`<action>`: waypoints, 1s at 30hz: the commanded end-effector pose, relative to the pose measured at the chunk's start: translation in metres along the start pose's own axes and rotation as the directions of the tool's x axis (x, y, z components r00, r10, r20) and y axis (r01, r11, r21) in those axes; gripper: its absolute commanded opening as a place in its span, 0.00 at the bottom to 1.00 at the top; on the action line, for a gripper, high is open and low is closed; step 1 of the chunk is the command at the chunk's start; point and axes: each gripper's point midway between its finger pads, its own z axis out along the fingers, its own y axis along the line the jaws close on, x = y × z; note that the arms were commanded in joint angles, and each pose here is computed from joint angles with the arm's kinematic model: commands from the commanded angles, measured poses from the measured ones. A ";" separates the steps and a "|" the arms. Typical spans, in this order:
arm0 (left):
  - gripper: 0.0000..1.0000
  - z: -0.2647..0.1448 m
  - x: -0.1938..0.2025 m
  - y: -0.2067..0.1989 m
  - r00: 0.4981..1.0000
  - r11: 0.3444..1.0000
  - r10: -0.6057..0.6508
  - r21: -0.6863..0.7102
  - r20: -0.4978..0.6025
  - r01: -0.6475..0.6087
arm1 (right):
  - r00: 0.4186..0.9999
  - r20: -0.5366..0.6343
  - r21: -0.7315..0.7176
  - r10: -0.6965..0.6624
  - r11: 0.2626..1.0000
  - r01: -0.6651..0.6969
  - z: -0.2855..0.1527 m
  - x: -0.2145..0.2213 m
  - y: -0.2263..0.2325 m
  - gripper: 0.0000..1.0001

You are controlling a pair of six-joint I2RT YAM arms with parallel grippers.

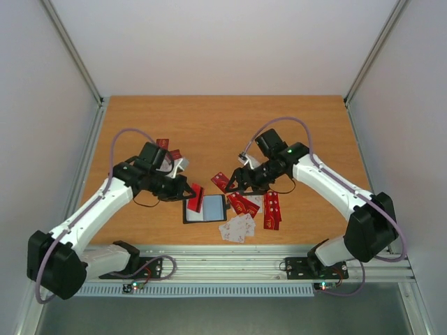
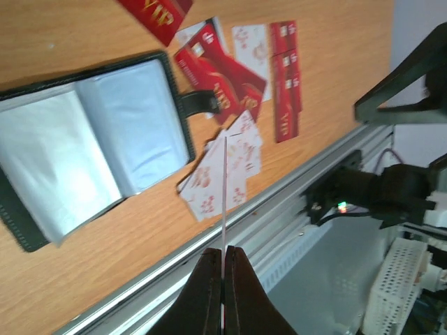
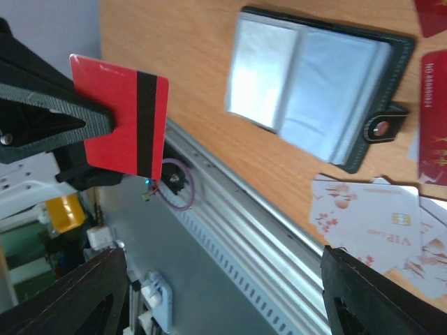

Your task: Put the credit cards into the card holder

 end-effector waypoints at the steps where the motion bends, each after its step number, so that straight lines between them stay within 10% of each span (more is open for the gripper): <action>1: 0.00 0.012 0.008 0.027 0.999 0.997 0.038 -0.071 -0.034 -0.040 | 1.000 0.014 0.099 0.024 0.995 -0.025 0.012 -0.005 -0.023 0.77; 30: 0.00 0.088 0.007 0.097 0.962 0.987 -0.159 -0.007 -0.223 0.161 | 0.984 -0.114 0.042 -0.136 0.989 0.141 0.062 0.001 -0.026 0.64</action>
